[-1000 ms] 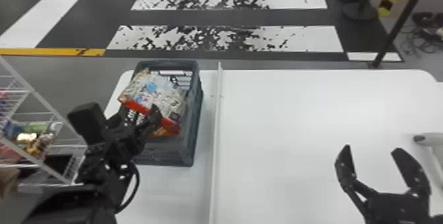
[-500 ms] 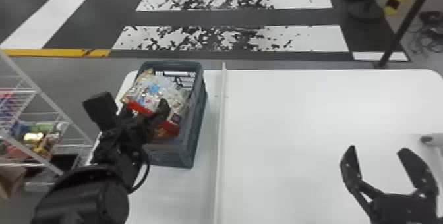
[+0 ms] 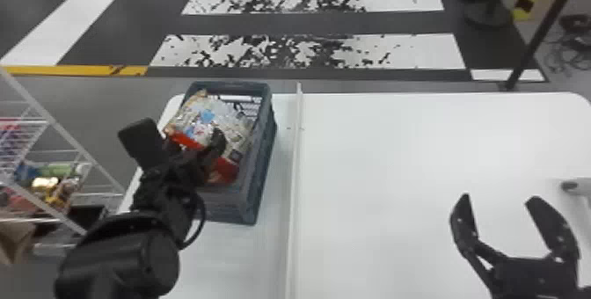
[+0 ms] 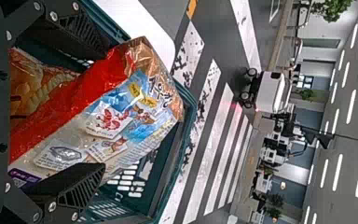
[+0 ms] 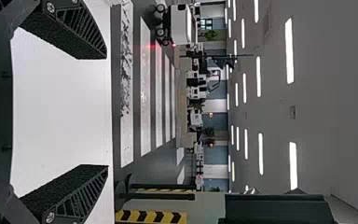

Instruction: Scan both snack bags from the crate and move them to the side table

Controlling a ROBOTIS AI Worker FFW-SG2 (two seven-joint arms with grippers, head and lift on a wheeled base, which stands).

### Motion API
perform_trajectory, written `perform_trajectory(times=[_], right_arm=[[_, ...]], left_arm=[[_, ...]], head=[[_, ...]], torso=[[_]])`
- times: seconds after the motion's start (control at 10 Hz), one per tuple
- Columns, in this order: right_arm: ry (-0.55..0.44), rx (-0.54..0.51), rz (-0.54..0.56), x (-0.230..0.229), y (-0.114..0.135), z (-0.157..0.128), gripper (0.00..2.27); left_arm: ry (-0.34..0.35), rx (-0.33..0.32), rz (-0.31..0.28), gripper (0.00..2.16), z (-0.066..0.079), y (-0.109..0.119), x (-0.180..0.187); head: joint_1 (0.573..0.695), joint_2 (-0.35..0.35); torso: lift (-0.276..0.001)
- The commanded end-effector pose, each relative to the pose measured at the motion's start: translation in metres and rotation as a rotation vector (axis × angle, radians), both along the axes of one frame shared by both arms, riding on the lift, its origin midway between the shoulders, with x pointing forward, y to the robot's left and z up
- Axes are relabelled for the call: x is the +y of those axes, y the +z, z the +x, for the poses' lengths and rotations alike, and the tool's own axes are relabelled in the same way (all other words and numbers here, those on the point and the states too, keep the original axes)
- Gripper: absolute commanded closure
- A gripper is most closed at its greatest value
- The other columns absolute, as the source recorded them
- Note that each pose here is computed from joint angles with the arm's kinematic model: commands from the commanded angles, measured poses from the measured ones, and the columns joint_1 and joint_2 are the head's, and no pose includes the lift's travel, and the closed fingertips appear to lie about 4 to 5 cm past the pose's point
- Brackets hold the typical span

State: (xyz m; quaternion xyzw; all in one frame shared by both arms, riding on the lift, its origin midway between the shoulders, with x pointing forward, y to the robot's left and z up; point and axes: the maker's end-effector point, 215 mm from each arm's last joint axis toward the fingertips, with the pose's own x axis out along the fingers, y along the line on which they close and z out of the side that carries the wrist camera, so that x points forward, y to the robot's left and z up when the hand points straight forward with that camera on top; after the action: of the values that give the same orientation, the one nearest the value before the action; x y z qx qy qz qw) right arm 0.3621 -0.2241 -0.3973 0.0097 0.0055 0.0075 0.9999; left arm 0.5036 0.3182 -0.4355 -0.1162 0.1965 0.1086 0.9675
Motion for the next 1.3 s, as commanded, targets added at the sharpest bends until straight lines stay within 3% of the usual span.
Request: perform_trajectory(times=[0.0,0.1,0.3,0.4,0.5,0.9,1.2], right_arm=[[0.001,0.003,0.0,0.0,-0.001,0.0,0.09],[0.003,0.003,-0.003,0.0,-0.001,0.0,0.09],[0.003,0.008,-0.005,0.0,-0.003,0.0,0.09],[0.004,0.011,-0.005,0.0,-0.004,0.0,0.09],[0.005,0.012,-0.004,0.001,-0.005,0.0,0.09],[0.005,0.012,-0.004,0.001,-0.005,0.0,0.09],[0.006,0.013,-0.001,0.002,-0.005,-0.001,0.09]], left_arm=[[0.005,0.002,0.008,0.42,0.005,0.0,-0.003],[-0.006,0.014,0.014,0.8,0.005,-0.002,-0.005],[-0.021,0.118,0.022,2.13,-0.006,-0.026,-0.017],[-0.042,0.17,0.029,2.13,-0.014,-0.039,-0.021],[-0.049,0.174,0.043,2.13,-0.017,-0.036,-0.022],[-0.039,0.097,0.095,2.13,-0.024,0.013,-0.017],[-0.05,0.103,0.121,2.13,-0.032,0.025,-0.022]], head=[[0.695,0.122],[0.695,0.122],[0.695,0.113],[0.695,0.109],[0.695,0.102],[0.695,0.103],[0.695,0.105]], torso=[[-0.075],[-0.075],[-0.075],[-0.075],[-0.075],[-0.075],[-0.075]])
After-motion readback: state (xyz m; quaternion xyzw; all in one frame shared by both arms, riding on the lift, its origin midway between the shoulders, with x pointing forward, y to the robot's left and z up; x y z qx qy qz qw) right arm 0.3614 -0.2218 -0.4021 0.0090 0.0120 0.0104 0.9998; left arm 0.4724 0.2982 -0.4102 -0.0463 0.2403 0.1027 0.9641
